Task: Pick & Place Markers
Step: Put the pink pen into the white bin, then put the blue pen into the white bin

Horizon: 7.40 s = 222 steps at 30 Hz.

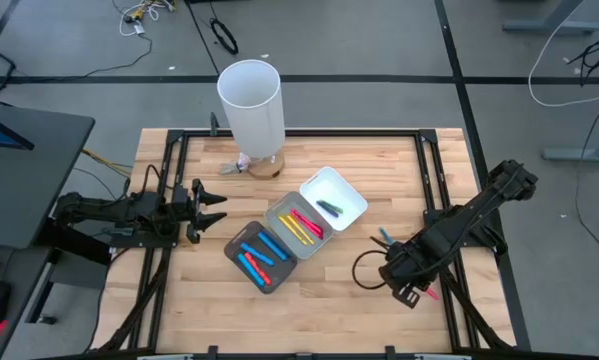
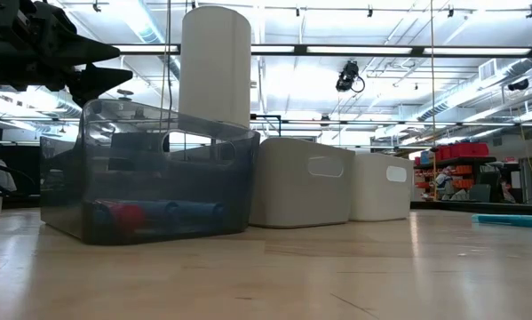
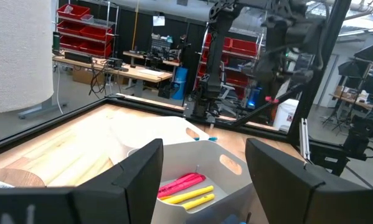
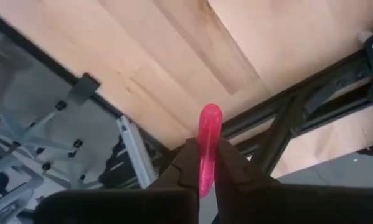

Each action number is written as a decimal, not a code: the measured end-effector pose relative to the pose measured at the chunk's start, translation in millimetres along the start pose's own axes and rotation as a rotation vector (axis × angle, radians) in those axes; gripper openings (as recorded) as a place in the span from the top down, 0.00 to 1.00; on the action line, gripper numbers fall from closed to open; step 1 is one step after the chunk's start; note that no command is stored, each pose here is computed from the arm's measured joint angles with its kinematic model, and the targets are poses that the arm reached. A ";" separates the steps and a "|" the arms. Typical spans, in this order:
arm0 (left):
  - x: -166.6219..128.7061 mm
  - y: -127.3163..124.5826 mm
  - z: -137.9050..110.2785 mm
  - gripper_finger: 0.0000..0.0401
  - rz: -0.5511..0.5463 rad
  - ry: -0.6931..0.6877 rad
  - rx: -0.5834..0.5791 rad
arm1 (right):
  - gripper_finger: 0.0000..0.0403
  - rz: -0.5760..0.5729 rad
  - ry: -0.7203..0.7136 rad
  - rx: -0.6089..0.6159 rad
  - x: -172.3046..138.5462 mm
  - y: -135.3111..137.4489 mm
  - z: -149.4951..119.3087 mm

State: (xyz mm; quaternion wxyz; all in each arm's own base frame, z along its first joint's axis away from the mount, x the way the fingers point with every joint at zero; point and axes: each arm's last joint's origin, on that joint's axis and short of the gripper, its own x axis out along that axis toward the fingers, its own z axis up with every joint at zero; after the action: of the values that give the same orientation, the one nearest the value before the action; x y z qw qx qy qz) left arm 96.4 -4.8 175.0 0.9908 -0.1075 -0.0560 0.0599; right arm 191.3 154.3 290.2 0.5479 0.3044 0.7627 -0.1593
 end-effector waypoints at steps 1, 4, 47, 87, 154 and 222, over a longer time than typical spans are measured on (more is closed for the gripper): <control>0.0 0.0 0.0 0.42 0.000 0.000 0.000 | 0.97 0.005 0.000 0.000 -4.8 0.4 -1.5; 0.0 0.0 0.0 0.42 0.000 0.000 0.000 | 0.97 0.017 -0.004 0.003 -18.3 1.2 -6.7; 0.0 0.0 0.0 0.42 0.000 0.000 -0.001 | 0.97 0.078 -0.279 0.049 -111.9 -80.8 242.6; 0.0 0.0 0.0 0.42 0.000 0.000 0.000 | 0.97 -0.019 -0.340 0.039 -37.4 -99.7 315.3; 0.0 0.0 0.0 0.42 0.000 0.000 0.000 | 0.61 -0.020 -0.435 0.078 -59.3 -83.5 211.9; 0.0 0.0 0.1 0.42 0.000 0.000 0.000 | 0.61 -0.051 -0.373 0.278 76.2 -103.0 121.7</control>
State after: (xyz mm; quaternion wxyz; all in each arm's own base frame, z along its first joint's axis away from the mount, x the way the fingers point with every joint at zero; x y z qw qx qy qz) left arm 96.3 -4.8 175.2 0.9908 -0.1077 -0.0561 0.0601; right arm 199.1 27.5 167.4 0.6280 0.3228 0.6263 -0.3303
